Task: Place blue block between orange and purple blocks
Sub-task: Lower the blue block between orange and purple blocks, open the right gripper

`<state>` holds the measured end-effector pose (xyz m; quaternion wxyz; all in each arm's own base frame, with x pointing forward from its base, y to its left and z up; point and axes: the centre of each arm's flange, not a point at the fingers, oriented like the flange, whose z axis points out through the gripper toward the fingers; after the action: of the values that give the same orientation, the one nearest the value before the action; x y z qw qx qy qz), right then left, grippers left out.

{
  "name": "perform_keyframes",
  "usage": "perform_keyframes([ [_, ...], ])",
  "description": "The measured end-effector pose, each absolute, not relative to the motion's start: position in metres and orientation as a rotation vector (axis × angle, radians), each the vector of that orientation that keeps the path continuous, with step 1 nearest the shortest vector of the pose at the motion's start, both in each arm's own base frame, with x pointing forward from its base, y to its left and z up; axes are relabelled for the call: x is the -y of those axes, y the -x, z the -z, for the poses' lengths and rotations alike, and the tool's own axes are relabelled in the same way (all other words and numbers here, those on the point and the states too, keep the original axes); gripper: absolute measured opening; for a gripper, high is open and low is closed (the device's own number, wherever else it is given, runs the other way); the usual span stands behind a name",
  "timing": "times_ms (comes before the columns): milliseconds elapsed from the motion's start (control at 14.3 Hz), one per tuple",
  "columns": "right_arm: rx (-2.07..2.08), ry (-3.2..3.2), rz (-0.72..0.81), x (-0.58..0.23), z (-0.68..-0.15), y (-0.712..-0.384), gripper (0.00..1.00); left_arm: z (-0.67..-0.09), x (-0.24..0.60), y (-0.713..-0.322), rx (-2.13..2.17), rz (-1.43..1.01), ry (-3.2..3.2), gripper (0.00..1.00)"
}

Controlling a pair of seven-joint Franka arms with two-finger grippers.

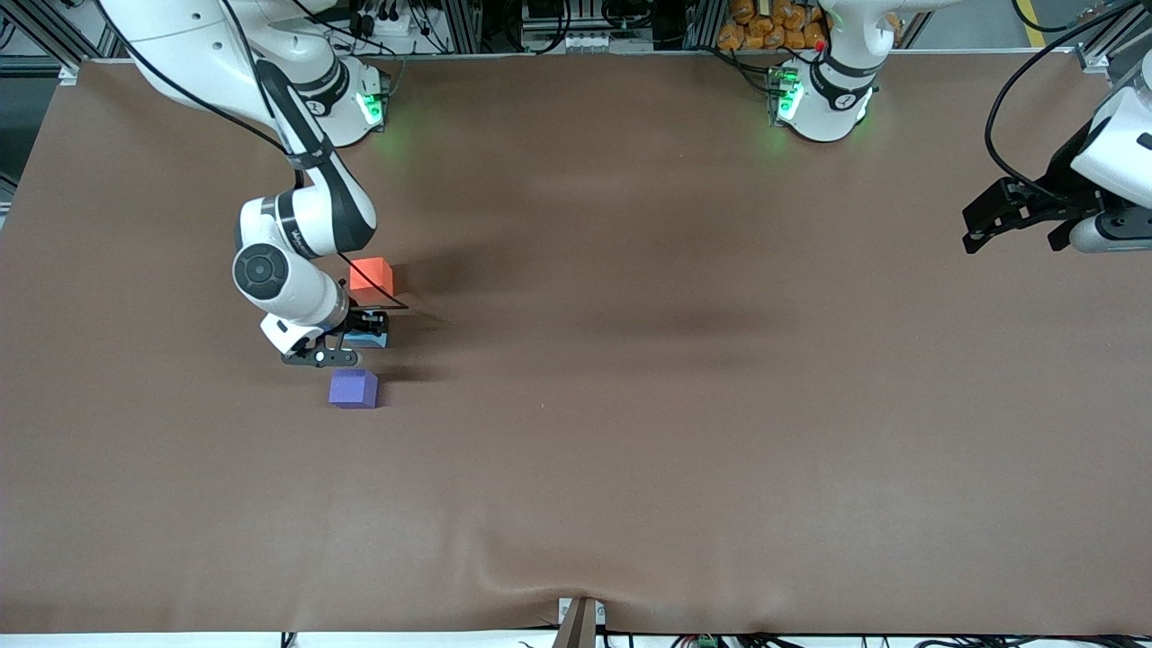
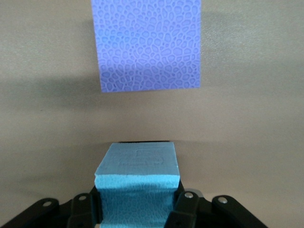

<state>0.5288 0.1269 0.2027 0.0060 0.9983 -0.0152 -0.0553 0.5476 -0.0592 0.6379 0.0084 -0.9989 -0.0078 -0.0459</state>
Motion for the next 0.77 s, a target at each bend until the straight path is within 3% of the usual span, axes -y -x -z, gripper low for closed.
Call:
perform_keyframes([
  [210, 0.048, -3.124, 0.174, -0.127, -0.2, -0.529, 0.53, -0.638, 0.059, -0.548, 0.025, 0.143, 3.121, 1.0],
  [280, 0.048, -3.124, 0.174, -0.127, -0.2, -0.529, 0.57, -0.638, 0.059, -0.548, 0.025, 0.143, 3.121, 1.0],
  [560, 0.048, -3.127, 0.163, -0.127, -0.205, -0.531, 0.97, -0.638, 0.058, -0.548, 0.028, 0.143, 3.121, 1.0],
  [770, 0.053, -3.134, 0.129, -0.127, -0.242, -0.542, 1.0, -0.638, 0.057, -0.548, 0.03, 0.145, 3.121, 1.0],
])
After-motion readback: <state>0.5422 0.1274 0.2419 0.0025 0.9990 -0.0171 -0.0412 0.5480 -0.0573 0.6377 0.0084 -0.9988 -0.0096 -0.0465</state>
